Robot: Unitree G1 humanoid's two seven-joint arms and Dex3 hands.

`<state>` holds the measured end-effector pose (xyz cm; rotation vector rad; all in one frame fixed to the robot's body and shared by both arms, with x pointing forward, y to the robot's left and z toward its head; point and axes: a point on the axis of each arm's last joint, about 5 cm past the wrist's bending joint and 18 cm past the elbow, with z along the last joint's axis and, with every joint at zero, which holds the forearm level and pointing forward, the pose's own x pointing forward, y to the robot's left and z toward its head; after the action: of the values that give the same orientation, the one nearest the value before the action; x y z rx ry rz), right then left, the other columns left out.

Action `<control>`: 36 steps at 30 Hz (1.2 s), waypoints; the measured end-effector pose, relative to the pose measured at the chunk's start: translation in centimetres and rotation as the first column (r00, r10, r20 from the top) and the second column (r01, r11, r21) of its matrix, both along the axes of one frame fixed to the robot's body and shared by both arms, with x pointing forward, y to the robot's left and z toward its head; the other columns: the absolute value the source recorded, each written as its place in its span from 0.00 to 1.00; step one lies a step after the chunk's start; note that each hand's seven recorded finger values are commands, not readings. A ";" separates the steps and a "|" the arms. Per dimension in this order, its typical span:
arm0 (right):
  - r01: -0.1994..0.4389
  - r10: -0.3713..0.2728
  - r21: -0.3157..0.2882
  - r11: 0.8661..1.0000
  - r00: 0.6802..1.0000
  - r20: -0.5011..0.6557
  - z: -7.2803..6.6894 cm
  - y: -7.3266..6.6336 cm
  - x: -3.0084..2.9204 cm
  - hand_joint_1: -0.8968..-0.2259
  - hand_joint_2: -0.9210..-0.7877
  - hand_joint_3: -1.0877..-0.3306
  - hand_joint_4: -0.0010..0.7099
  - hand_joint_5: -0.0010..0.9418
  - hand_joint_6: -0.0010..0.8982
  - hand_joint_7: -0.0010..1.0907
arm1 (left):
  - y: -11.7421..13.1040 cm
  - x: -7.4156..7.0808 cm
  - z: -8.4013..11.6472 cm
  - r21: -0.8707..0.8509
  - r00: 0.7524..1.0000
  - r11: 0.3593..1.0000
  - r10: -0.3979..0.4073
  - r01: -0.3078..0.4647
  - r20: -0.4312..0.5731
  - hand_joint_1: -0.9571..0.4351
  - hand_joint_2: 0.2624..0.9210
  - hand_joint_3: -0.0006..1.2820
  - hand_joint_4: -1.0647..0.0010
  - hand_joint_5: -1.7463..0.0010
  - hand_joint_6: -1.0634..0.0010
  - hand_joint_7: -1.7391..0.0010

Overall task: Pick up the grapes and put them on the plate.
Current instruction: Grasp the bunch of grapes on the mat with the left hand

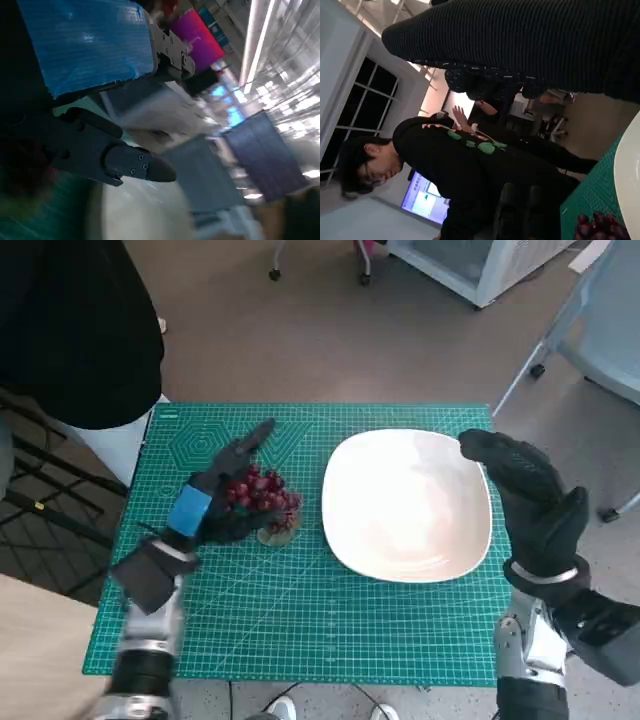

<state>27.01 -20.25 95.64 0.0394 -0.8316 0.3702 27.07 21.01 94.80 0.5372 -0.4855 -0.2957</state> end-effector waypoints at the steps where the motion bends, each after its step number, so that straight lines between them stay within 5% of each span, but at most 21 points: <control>1: 0.000 0.000 0.000 1.000 1.000 0.000 0.0 0.0 0.00 0.59 0.00 0.70 0.30 0.00 0.04 0.32 | 0.1 0.0 0.4 0.054 1.000 0.998 0.018 -0.018 0.005 0.22 0.87 0.00 0.99 1.00 0.92 1.00; 6: 0.001 -0.001 0.001 1.000 1.000 0.001 0.0 0.0 0.00 0.59 0.00 0.70 0.30 0.00 0.04 0.32 | 0.2 0.1 2.1 0.320 0.994 0.942 0.113 -0.105 -0.008 0.26 0.75 0.00 1.00 1.00 0.98 1.00; 14: 0.006 -0.006 0.011 1.000 1.000 -0.008 0.0 0.1 0.03 0.59 0.00 0.70 0.30 0.00 0.04 0.33 | -1.2 0.2 3.4 0.598 0.958 0.773 0.284 -0.212 -0.027 0.24 0.71 0.00 1.00 1.00 0.96 0.99; 36: 0.001 -0.001 0.011 1.000 1.000 -0.007 0.2 0.1 -0.05 0.60 0.00 0.69 0.29 0.00 0.03 0.34 | -3.4 1.5 2.4 0.691 0.942 0.708 0.313 -0.146 -0.122 0.35 0.65 0.00 1.00 1.00 0.92 0.99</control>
<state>26.96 -20.11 95.88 0.0503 -0.8262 0.3647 28.59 17.57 97.19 1.2598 -0.0540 -0.2835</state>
